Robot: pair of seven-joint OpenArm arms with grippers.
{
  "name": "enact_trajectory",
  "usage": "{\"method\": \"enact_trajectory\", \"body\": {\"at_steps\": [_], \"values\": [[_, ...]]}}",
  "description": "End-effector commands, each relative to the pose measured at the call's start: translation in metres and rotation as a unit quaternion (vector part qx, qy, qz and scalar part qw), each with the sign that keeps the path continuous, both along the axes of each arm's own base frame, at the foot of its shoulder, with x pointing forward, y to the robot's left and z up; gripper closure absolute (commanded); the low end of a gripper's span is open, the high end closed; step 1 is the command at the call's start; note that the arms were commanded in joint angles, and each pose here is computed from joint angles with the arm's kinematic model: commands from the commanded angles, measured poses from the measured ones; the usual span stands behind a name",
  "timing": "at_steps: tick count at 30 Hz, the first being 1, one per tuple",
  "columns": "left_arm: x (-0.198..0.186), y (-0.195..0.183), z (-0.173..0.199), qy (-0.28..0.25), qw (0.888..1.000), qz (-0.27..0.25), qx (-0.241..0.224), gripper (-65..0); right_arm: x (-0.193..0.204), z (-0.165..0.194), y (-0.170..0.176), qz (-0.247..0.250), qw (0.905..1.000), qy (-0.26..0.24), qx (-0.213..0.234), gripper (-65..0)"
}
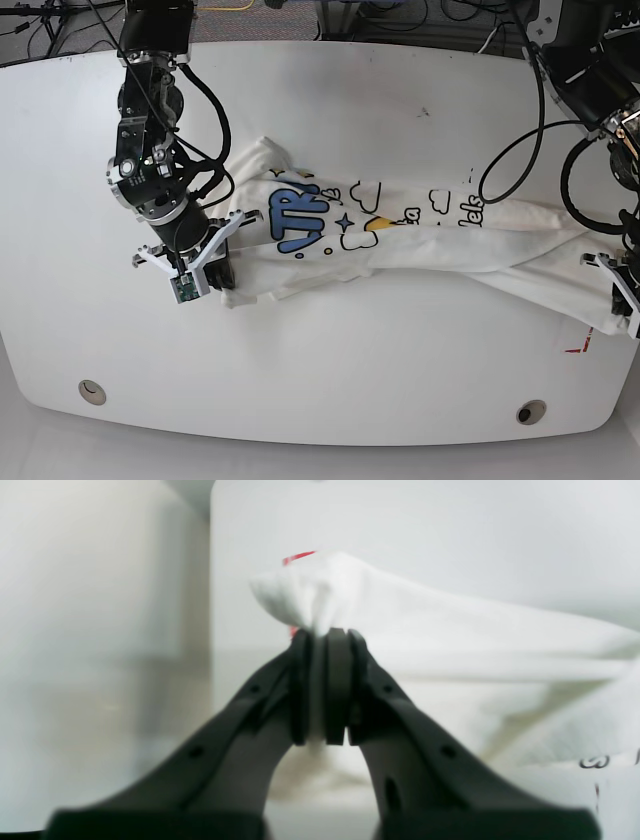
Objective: Fold the T-shirt properly
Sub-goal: 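Lift the shirt with both grippers and pull it toward the robot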
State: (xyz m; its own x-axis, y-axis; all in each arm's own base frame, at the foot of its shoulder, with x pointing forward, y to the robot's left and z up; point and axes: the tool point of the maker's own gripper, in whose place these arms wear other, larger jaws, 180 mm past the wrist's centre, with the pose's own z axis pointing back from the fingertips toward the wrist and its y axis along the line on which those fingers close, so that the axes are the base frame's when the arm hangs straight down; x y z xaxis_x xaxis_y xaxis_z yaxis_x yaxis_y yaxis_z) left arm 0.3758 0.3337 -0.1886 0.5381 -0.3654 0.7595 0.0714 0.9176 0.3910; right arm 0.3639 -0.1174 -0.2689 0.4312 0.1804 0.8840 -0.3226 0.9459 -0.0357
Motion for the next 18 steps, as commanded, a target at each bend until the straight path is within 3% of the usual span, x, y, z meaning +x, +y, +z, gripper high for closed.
{"method": "enact_trajectory", "body": {"at_steps": [1,18], "values": [[0.012,-0.002,0.052,-0.077,0.997,-0.009,0.013,-1.4,0.014,0.020,-0.006,-0.002,0.9995,-0.032,-0.003,-0.8],[0.030,-0.012,0.124,-0.161,0.987,-0.017,0.023,-1.6,0.066,0.073,-0.040,-0.024,0.9950,-0.087,-0.043,-0.2]]}}
